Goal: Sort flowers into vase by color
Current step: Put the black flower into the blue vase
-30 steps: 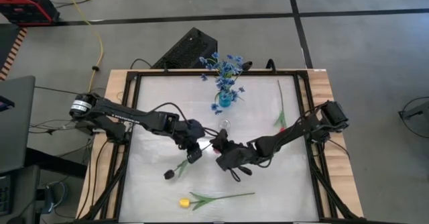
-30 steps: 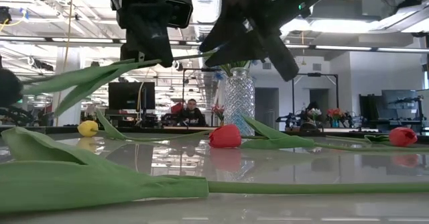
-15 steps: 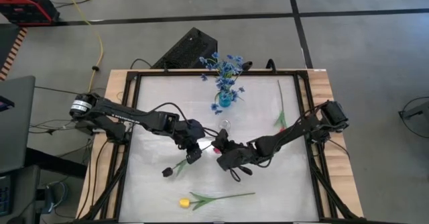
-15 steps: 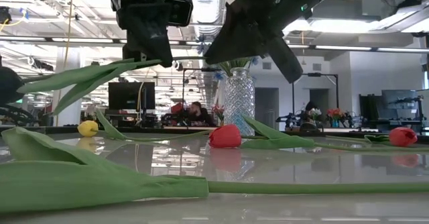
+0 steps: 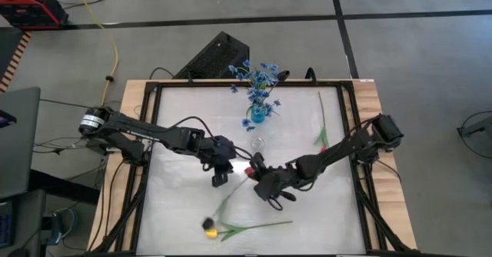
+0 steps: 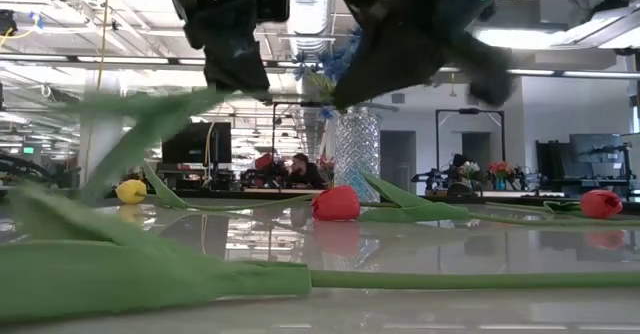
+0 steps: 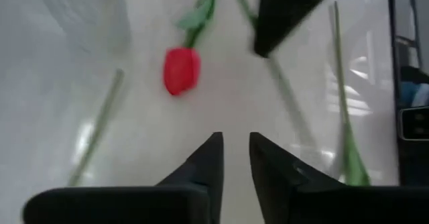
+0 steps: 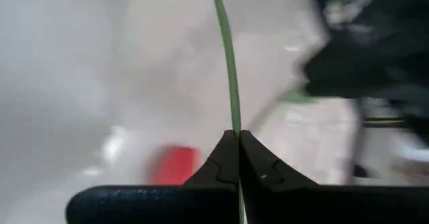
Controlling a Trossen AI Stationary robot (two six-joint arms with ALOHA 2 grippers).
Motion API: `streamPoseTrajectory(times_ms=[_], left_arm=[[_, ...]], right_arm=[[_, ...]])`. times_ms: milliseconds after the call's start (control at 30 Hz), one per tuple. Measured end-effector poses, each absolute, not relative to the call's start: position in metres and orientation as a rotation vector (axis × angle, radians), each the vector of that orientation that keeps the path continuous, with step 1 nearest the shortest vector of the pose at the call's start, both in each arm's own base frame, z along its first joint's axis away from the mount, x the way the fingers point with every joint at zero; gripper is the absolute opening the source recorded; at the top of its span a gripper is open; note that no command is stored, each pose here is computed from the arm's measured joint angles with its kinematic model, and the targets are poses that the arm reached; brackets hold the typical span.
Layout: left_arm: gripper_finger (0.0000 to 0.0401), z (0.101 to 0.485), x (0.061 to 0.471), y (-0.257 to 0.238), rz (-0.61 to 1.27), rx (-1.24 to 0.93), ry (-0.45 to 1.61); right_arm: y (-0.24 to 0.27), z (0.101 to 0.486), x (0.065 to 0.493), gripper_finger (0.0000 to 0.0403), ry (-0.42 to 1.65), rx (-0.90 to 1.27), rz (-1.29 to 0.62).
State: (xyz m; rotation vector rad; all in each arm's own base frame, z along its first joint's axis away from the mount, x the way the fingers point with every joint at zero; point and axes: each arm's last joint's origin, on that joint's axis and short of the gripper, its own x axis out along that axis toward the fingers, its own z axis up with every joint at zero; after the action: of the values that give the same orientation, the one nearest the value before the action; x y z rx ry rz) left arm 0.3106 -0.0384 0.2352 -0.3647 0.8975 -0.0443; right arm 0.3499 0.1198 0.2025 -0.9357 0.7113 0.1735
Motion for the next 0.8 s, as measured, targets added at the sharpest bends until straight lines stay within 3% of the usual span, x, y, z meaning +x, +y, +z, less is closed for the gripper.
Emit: streamPoseTrajectory(times_ms=[133, 333, 633, 800], left_arm=[[0.0093, 0.25, 0.303, -0.035, -0.027, -0.229, 0.83], [0.0102, 0.282, 0.289, -0.035, 0.045, -0.044, 0.594], [0.0102, 0.265, 0.265, -0.046, -0.032, 0.06, 0.084], [0.0102, 0.261, 0.261, -0.047, -0.035, 0.156, -0.148]], right_arm=[[0.11, 0.222, 0.34, 0.0021, 0.698, -0.705, 0.295], [0.092, 0.238, 0.314, 0.0021, 0.525, -0.558, 0.424], [0.056, 0.253, 0.284, 0.0021, -0.022, -0.223, 0.408], [0.042, 0.253, 0.292, 0.0021, -0.079, -0.096, 0.312]])
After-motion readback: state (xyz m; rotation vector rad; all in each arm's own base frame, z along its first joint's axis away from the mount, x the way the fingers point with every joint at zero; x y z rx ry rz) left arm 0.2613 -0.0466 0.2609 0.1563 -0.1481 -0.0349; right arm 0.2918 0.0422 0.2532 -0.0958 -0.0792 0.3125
